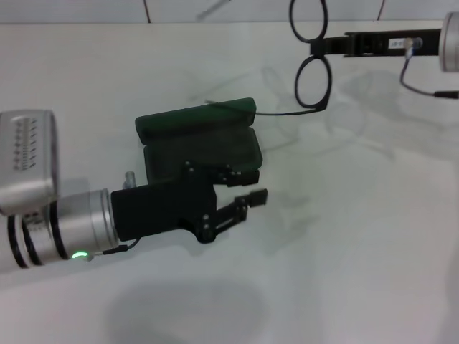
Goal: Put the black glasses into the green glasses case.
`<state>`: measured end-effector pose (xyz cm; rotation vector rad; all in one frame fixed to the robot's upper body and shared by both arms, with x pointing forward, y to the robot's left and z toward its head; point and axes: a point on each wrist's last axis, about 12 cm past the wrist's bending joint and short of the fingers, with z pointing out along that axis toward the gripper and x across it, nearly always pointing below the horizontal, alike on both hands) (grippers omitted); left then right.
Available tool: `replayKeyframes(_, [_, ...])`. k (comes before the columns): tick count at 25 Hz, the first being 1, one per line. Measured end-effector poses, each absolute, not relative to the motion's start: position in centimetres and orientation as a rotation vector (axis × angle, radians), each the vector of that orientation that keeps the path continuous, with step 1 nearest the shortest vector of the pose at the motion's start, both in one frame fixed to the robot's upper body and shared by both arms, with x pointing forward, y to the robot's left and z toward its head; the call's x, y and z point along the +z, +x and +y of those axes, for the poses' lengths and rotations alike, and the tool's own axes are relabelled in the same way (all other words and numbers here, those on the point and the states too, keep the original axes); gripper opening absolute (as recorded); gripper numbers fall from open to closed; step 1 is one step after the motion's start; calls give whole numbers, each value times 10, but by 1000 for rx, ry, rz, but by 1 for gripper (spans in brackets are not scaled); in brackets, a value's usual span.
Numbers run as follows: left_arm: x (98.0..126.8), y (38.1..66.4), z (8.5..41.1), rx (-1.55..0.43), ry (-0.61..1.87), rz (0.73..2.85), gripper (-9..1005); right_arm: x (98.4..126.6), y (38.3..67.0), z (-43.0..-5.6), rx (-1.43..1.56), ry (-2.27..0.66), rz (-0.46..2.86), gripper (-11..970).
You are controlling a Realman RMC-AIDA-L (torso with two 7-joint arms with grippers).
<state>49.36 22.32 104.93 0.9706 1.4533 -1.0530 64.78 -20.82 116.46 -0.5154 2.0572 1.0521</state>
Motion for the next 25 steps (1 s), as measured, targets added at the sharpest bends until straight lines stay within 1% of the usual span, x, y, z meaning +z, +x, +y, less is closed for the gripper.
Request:
replayKeyframes(5, [1047,491,228,-1036,878,1435,335,1152,643,-204,1136,-478,2024,62])
replayKeyframes(9, [1048,489,229,-1039,884,1420,248,1149,641,-205,1140,-478,2029,63])
replayKeyframes(12, [1051,487,227,-1045,904,1379,53,1148,640,-206,1141,-476,2030,63])
replayKeyframes(17, [1052,489,224,-1047,920,1365,-4,1142,635,-202,1179,-476,2042,64])
replayKeyframes(25, [1053,492,223,-1039,913,1362,1,1134,628,-195,1272,-458,2033,65])
